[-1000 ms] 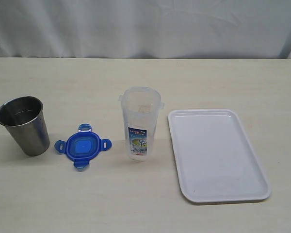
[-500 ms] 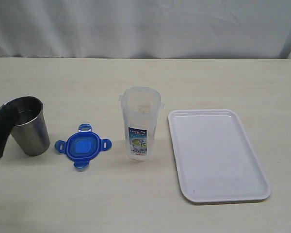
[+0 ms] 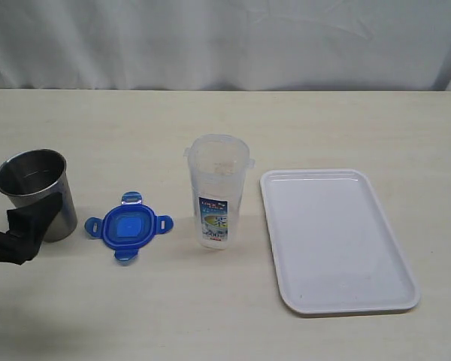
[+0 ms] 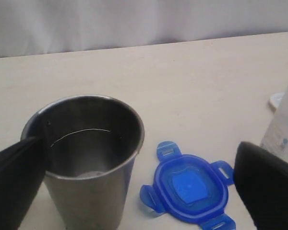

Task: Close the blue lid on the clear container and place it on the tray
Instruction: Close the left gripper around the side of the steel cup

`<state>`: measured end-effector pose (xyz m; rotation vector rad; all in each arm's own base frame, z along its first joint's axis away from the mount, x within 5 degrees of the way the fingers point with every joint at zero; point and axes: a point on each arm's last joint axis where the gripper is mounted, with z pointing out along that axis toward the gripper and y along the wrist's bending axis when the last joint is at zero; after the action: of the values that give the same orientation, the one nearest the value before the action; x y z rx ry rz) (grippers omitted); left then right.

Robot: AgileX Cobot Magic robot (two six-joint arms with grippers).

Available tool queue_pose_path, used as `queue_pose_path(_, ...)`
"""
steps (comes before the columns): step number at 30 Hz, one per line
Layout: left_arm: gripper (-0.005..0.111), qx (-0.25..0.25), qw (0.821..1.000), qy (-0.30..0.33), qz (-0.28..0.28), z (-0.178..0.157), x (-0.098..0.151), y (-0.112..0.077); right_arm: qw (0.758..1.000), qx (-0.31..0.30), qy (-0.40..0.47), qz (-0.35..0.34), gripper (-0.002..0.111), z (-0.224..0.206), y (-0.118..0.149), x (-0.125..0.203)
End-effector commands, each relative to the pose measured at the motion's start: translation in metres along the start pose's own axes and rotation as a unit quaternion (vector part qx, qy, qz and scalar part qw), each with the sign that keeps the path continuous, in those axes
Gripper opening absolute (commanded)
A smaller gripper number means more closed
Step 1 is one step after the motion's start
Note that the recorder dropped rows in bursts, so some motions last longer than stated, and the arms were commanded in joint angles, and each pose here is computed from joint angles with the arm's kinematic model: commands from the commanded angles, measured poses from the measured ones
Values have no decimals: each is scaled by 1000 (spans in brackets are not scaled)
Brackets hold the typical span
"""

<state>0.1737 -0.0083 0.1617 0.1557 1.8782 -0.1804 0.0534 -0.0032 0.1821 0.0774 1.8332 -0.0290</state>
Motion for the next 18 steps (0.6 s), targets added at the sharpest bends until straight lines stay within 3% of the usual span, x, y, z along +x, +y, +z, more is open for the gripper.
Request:
queue_pose_path(1,105,-19,1000,-1,1,7,4,6,1000,0,-3,-5,4,0,0,0)
queue_pose_path(18,105,-26,999,18,22,33,41,14,1000,0,-3,-5,4,0,0,0)
